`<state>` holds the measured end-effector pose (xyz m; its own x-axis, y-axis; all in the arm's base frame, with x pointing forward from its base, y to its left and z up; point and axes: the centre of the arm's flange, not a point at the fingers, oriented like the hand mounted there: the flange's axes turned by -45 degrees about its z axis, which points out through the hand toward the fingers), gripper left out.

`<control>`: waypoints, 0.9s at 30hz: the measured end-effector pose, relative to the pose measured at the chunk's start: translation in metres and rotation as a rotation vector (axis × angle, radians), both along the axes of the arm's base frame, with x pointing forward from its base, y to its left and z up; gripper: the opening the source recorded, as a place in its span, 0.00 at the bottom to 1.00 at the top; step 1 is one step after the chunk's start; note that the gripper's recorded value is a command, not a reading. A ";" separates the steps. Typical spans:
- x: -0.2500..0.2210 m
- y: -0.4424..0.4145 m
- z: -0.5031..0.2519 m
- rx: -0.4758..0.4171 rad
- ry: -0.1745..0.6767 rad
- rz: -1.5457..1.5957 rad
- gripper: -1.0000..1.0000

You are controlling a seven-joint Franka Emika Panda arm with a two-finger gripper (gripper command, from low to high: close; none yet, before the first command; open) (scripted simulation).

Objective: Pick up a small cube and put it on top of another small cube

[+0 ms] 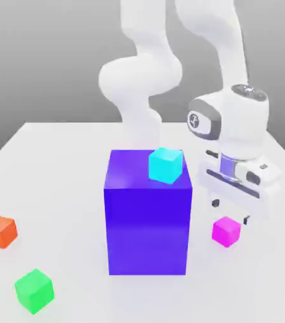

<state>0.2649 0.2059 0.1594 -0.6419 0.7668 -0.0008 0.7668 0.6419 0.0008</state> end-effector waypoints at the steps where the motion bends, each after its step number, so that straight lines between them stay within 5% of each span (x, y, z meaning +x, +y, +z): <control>1: 0.000 0.000 -0.008 0.000 0.000 0.000 0.50; 3: -0.001 -0.001 -0.025 0.000 0.001 0.001 0.50; 4: -0.001 -0.002 -0.031 0.000 0.001 0.001 0.00; 19: 0.000 -0.001 0.027 -0.001 0.001 0.000 0.00; 27: 0.122 -0.037 0.045 0.014 -0.034 -0.513 0.00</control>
<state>0.3872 0.1693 0.2042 -0.1828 0.9831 -0.0023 0.9825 0.1828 0.0372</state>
